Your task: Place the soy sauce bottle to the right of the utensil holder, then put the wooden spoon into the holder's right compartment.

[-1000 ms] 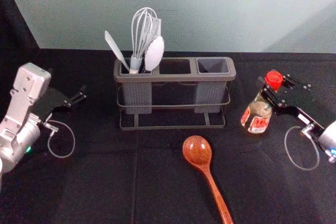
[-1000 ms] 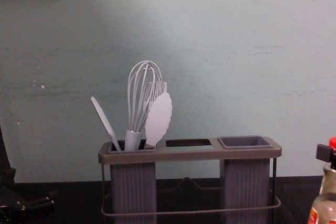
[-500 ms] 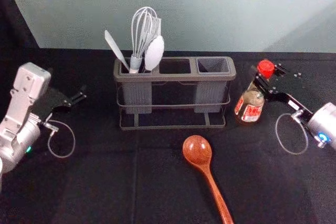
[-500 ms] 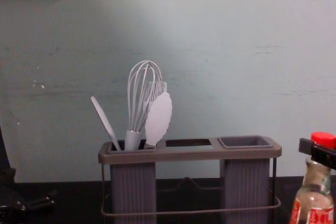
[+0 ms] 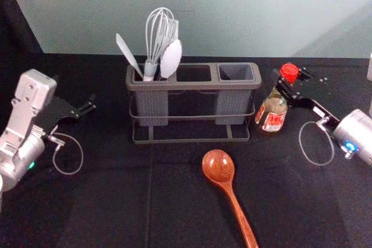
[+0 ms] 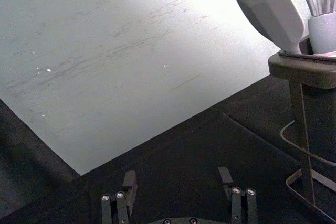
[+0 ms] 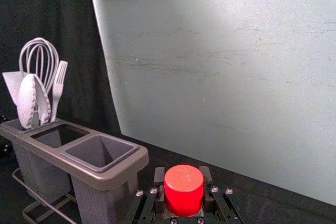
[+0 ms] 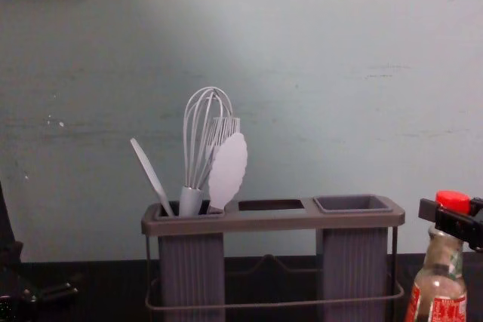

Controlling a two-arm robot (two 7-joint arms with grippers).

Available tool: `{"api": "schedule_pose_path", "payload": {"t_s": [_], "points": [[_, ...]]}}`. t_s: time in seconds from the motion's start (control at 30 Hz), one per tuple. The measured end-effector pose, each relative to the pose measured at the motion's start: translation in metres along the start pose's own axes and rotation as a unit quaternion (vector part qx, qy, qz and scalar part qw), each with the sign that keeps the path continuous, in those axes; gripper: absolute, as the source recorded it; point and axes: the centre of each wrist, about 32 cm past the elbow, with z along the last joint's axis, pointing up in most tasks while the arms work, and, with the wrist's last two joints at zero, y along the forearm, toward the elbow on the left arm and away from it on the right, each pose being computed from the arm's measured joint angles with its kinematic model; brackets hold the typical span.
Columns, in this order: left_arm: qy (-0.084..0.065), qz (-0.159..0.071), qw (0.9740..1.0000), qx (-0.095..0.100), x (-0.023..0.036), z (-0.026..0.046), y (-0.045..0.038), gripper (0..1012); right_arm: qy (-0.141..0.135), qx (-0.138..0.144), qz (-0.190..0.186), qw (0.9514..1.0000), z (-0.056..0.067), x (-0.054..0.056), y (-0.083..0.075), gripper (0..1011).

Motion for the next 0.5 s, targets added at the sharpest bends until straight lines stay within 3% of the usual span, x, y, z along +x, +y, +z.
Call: {"api": "schedule_pose_path", "payload": {"t_s": [0.37,0.5], "points": [[0.0,0.0,1.0,0.0,0.0,0.0,0.0,1011,0.018,0.005,-0.002,0.9998,-0.0054,0.0,0.0022,399],[0.0,0.0,1.0,0.0,0.0,0.0,0.0,1011,0.023,0.004,-0.003,0.9997,-0.0065,-0.0005,0.0028,503]]}}
